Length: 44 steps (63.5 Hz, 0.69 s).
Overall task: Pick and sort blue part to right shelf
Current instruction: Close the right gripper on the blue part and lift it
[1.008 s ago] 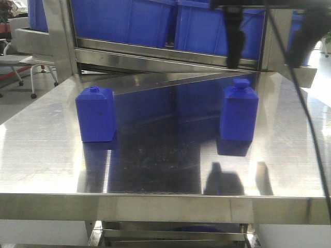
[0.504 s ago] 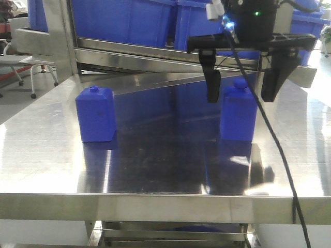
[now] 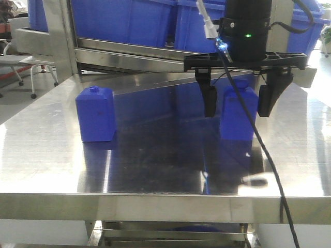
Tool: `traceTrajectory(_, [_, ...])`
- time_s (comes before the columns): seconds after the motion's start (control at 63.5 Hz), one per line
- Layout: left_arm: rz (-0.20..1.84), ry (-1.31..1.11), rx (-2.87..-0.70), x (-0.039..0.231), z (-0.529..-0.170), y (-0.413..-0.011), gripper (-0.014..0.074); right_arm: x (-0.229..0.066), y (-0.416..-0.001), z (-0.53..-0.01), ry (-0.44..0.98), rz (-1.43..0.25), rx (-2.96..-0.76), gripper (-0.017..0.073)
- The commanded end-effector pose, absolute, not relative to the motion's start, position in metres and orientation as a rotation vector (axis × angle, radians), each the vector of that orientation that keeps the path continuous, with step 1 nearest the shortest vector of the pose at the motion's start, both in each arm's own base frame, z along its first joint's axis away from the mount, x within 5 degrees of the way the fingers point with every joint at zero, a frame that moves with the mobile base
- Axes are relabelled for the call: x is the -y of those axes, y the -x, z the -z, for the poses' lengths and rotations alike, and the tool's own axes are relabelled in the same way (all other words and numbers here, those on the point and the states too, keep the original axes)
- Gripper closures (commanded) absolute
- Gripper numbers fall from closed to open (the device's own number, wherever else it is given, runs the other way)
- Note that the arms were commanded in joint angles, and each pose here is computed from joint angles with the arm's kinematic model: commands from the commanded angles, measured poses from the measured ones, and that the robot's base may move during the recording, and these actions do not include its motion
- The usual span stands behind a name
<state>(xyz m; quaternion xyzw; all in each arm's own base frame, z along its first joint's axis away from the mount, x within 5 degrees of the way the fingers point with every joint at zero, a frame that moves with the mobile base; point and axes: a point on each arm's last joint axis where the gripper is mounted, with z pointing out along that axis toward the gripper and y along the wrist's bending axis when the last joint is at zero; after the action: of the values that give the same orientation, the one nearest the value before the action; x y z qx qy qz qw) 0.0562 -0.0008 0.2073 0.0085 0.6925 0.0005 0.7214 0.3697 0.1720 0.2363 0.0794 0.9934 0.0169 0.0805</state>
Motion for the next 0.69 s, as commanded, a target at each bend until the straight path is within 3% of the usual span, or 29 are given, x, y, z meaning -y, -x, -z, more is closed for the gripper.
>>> traceTrajectory(0.0, [0.01,-0.008,-1.455,0.001,-0.207,-0.055,0.047,-0.168,-0.369,-0.268,-0.238,-0.112,-2.876,-0.0024])
traceTrajectory(0.236, [0.01,-0.008,-1.455,0.001,-0.207,-0.055,0.047,-0.169,-0.37,-0.268,-0.237,-0.126,-2.861,0.0287])
traceTrajectory(0.457, [0.01,-0.008,-1.455,0.001,-0.207,-0.055,0.047,-0.167,-0.366,-0.279,-0.183,-0.133,-2.845,0.0293])
traceTrajectory(0.677, [0.014,-0.012,-1.455,0.001,-0.207,-0.055,0.047,-0.153,-0.35,-0.306,0.124,-0.115,-2.797,0.0293])
